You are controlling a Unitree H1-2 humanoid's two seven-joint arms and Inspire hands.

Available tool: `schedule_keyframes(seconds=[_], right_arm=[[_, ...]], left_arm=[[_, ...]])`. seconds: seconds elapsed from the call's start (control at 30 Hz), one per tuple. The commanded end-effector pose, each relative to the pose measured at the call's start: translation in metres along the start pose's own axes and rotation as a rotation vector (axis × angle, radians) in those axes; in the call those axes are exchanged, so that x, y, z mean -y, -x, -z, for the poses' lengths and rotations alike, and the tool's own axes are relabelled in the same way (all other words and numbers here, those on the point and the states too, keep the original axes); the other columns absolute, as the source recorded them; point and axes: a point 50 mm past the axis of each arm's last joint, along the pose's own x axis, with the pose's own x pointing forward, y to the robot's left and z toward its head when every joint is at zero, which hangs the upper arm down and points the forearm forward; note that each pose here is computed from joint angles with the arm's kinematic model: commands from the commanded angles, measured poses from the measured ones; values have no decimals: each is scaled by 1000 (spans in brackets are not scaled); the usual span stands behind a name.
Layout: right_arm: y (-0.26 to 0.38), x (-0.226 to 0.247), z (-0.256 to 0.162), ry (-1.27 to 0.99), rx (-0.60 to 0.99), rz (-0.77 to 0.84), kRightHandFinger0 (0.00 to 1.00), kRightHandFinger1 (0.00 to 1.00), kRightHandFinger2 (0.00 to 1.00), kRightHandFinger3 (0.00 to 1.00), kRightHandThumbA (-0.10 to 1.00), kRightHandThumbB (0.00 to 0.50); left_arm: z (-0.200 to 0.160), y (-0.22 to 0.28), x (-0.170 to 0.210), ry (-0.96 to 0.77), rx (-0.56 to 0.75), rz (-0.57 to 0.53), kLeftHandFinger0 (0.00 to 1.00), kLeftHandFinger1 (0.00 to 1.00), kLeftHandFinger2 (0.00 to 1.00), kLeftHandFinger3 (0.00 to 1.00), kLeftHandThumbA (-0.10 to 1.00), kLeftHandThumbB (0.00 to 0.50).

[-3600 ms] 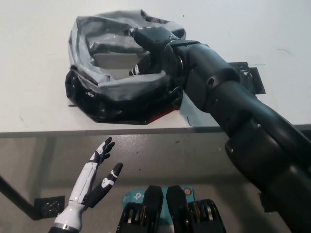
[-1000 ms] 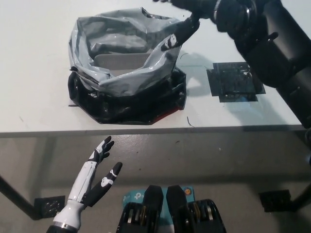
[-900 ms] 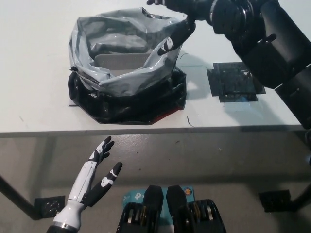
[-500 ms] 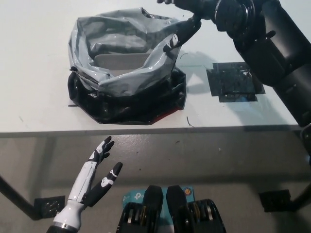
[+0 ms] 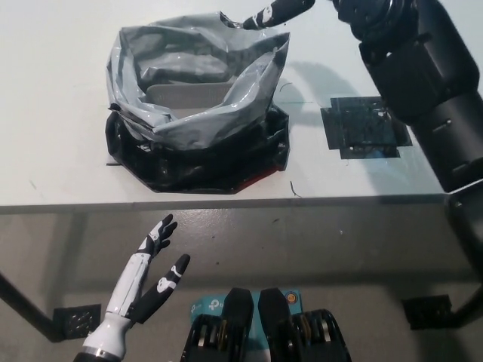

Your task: Use the right hand to pick up a small rectangular container and put it into a plastic bag and lift the bag

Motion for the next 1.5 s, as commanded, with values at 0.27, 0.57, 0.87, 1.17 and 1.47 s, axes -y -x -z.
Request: schedule_keyframes(seconds=[0.27, 0.57, 0.87, 1.17, 1.47], right_arm=[[-19, 4, 2, -203, -96, 245, 1000, 1000, 1000, 1000, 856, 454], [-25, -14, 22, -93, -197, 225, 1000, 1000, 1000, 1000, 985, 497], [-28, -20, 15, -173, -194, 196, 1000, 1000, 1000, 1000, 982, 500], [-32, -31, 4, -302, -178, 78, 1000, 1000, 1000, 1000, 1000, 455], [-33, -58, 8, -555, -186, -25, 1000, 1000, 1000, 1000, 997, 416]], left_arm=[[-10, -2, -3, -23, 52, -2, 1000, 1000, 1000, 1000, 797, 244], [-11, -3, -4, -34, 50, 0, 1000, 1000, 1000, 1000, 830, 262], [-12, -4, -3, -51, 54, 5, 1000, 1000, 1000, 1000, 834, 265], [-14, -7, -4, -43, 63, 10, 1000, 1000, 1000, 1000, 805, 262], [-16, -10, -3, -61, 73, 23, 1000, 1000, 1000, 1000, 786, 253]])
